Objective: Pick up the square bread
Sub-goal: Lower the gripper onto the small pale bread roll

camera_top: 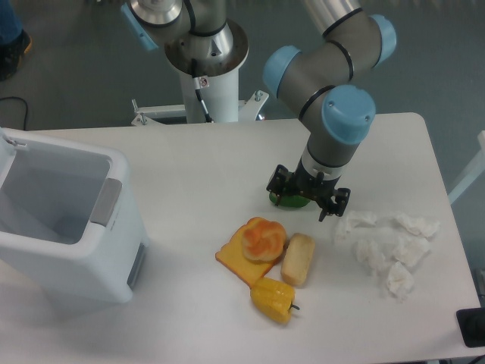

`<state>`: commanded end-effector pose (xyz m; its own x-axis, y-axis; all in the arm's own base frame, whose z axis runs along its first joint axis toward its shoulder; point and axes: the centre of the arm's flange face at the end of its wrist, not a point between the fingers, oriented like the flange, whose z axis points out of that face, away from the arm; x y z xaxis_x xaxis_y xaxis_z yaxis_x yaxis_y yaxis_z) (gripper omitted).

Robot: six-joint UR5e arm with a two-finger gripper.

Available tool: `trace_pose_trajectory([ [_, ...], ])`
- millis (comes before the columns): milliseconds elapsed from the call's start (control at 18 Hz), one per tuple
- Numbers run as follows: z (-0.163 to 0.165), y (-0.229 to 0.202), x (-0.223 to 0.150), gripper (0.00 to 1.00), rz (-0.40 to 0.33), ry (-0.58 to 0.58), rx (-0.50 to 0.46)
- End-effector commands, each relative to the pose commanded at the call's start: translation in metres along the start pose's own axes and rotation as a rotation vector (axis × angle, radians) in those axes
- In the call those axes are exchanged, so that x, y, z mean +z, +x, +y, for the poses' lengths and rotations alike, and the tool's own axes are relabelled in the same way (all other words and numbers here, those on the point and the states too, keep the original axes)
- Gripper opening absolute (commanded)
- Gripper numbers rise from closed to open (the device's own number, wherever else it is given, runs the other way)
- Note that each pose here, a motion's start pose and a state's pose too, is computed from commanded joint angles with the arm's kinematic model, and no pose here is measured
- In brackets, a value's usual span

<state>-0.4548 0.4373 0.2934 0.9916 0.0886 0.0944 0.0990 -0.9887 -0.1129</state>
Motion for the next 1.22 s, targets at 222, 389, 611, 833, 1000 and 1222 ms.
trace_pose_trajectory([
  [222,-0.023,-0.028,0.010,1.00,-0.009,0.007,-0.004],
  [389,-0.029,-0.042,0.035,1.00,-0.009,0.009,-0.004],
  [611,-0.023,-0.058,0.059,1.00,-0.001,0.001,-0.015],
  [833,-0.031,-0.073,0.075,1.00,0.003,-0.004,-0.019],
  [1000,-0.032,-0.067,0.081,1.00,0.014,-0.014,-0.018],
  [1222,-0.035,-0.051,0.085,1.00,0.025,-0.024,-0.006],
])
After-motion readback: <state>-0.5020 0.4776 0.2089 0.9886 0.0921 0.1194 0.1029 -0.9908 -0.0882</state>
